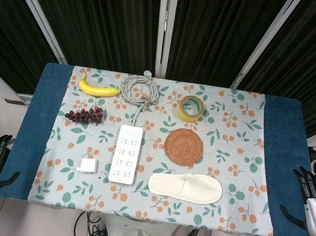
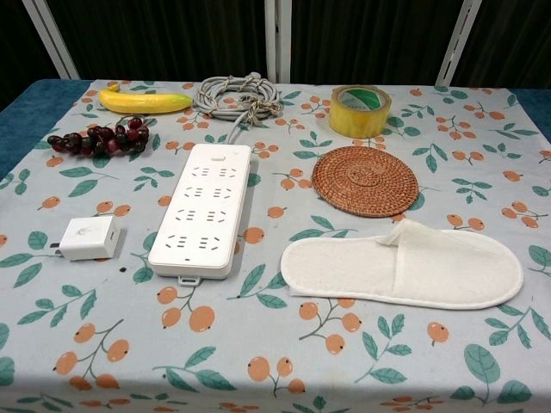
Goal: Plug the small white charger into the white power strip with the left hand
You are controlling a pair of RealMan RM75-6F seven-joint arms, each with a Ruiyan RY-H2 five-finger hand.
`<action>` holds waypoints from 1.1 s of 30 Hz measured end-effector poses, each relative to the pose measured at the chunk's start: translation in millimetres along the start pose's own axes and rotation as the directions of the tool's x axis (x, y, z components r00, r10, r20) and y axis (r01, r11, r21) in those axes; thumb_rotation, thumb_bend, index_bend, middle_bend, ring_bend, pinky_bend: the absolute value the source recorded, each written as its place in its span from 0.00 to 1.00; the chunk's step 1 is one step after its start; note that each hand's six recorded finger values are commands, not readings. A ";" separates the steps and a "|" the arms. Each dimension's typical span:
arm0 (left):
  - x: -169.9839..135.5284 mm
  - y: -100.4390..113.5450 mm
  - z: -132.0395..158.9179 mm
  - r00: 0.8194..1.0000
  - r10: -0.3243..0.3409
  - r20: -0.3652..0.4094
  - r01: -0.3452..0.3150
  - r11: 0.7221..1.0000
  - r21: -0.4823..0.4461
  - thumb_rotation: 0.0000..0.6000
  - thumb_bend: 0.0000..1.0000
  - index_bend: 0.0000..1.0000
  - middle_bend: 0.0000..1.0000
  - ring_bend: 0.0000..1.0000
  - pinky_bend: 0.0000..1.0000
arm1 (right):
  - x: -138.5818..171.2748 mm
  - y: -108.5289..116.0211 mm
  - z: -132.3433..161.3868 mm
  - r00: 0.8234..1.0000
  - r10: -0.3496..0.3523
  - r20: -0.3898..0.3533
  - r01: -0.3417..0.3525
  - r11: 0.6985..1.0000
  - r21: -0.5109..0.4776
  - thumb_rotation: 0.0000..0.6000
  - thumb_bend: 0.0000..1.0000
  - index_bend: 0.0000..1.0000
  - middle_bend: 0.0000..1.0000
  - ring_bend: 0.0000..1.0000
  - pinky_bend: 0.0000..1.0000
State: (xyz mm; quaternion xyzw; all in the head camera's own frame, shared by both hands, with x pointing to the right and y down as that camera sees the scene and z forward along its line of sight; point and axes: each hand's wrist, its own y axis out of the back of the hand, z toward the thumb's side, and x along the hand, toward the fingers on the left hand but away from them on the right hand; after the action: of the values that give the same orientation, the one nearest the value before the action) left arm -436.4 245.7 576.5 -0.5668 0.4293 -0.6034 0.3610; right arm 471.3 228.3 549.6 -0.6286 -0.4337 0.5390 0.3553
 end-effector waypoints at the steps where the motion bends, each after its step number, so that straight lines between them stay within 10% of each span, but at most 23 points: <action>1: 0.3 -0.1 0.3 1.000 -0.001 0.002 0.001 1.000 0.000 1.00 0.16 0.04 0.07 0.00 0.00 | -0.6 0.1 0.4 1.000 -0.001 0.000 0.001 1.000 0.001 1.00 0.13 0.00 0.01 0.00 0.00; 15: 13.5 -7.2 42.7 0.981 -0.034 0.191 0.033 0.999 0.004 1.00 0.16 0.13 0.20 0.01 0.00 | -7.6 13.6 8.3 0.999 -0.046 -0.022 0.046 0.999 0.022 1.00 0.13 0.00 0.01 0.00 0.00; 28: 45.6 -66.2 152.7 0.833 -0.174 0.524 0.159 0.985 0.074 1.00 0.17 0.12 0.19 0.01 0.00 | -10.9 18.3 12.9 0.998 -0.057 -0.025 0.058 0.998 0.035 1.00 0.13 0.00 0.01 0.00 0.00; 33: 57.8 -81.5 170.9 0.812 -0.185 0.553 0.169 0.982 0.081 1.00 0.17 0.12 0.18 0.01 0.00 | -9.0 16.9 10.2 0.998 -0.058 -0.010 0.058 0.998 0.029 1.00 0.13 0.00 0.01 0.00 0.00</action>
State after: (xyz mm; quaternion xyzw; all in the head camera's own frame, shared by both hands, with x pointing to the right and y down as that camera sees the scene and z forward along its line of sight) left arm -267.9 204.0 671.8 -0.7507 0.2419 -0.4483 0.4207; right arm 463.6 213.4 535.7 -0.6130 -0.4422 0.5319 0.3818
